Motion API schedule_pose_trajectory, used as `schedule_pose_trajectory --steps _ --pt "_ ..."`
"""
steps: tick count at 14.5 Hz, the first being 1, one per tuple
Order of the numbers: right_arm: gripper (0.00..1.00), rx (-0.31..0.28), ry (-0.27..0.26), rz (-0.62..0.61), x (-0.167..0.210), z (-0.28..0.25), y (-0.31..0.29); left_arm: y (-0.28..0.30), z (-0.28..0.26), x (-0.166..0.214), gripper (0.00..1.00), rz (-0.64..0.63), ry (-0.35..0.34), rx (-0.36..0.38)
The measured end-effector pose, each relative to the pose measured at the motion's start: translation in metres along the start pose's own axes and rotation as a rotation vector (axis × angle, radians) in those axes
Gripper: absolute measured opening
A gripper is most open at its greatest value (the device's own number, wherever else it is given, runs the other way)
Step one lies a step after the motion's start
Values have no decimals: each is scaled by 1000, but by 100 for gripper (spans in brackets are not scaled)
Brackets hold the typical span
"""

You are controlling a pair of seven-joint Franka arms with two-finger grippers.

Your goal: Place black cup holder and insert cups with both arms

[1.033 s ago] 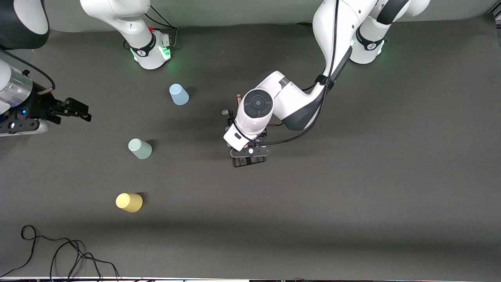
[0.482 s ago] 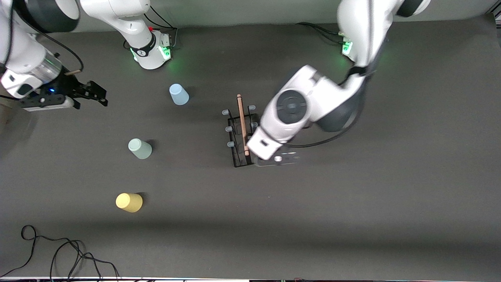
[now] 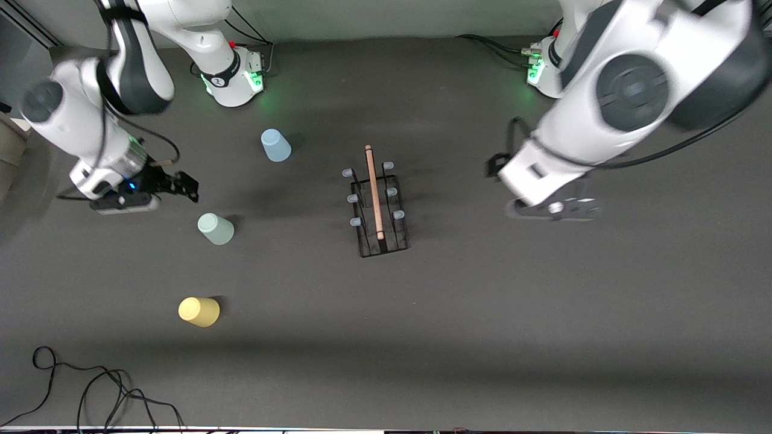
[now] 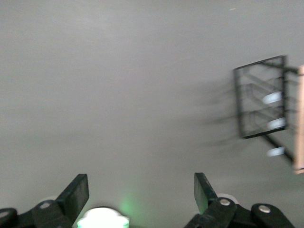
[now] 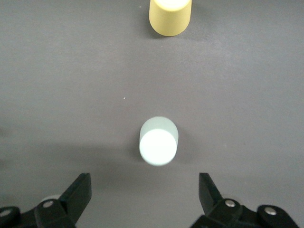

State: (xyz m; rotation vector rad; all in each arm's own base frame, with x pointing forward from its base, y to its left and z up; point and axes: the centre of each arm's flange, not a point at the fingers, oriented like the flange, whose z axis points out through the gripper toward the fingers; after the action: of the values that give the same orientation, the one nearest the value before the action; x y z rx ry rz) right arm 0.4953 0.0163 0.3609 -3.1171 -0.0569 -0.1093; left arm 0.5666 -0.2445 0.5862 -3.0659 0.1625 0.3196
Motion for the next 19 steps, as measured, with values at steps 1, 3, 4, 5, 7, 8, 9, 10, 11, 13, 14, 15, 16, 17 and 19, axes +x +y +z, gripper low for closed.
schedule_pose_trajectory --steps 1,3,4,5,7,8,9,10,11,13,14,15,16,17,19 --pt "100 -3 5 1 2 20 1 -21 -6 -6 100 25 1 16" --pt "100 -8 13 3 3 57 2 -72 -11 -18 100 41 -5 18" --pt "100 -10 17 4 1 73 3 -99 -11 -24 100 30 -10 13" --pt "100 -12 18 4 -1 87 3 -124 -10 -31 100 10 -12 7" --pt "100 -15 7 5 -10 111 4 -160 3 -39 98 -36 5 -4" --pt "100 -15 -6 5 -14 120 4 -172 14 -40 98 -54 17 -8" --pt "100 -16 -16 5 -17 127 4 -180 25 -40 99 -68 23 -10" --pt "100 -16 -26 6 -19 132 5 -186 34 -39 99 -79 21 -11" --pt "98 -17 -33 6 -20 135 5 -191 39 -40 99 -80 18 -13" --pt "85 -17 -36 6 -20 137 5 -197 39 -41 100 -66 23 -14" --pt "75 -17 -36 6 -20 137 5 -200 37 -42 100 -63 31 -15" --pt "65 -17 -31 6 -18 135 5 -202 35 -43 100 -63 36 -15" --pt "65 -17 -26 6 -17 133 5 -203 34 -43 100 -63 38 -16" --pt "65 -17 -19 6 -15 130 5 -203 34 -43 100 -64 39 -16" --pt "65 -14 -15 6 -3 110 4 -203 34 -43 100 -63 39 -16"
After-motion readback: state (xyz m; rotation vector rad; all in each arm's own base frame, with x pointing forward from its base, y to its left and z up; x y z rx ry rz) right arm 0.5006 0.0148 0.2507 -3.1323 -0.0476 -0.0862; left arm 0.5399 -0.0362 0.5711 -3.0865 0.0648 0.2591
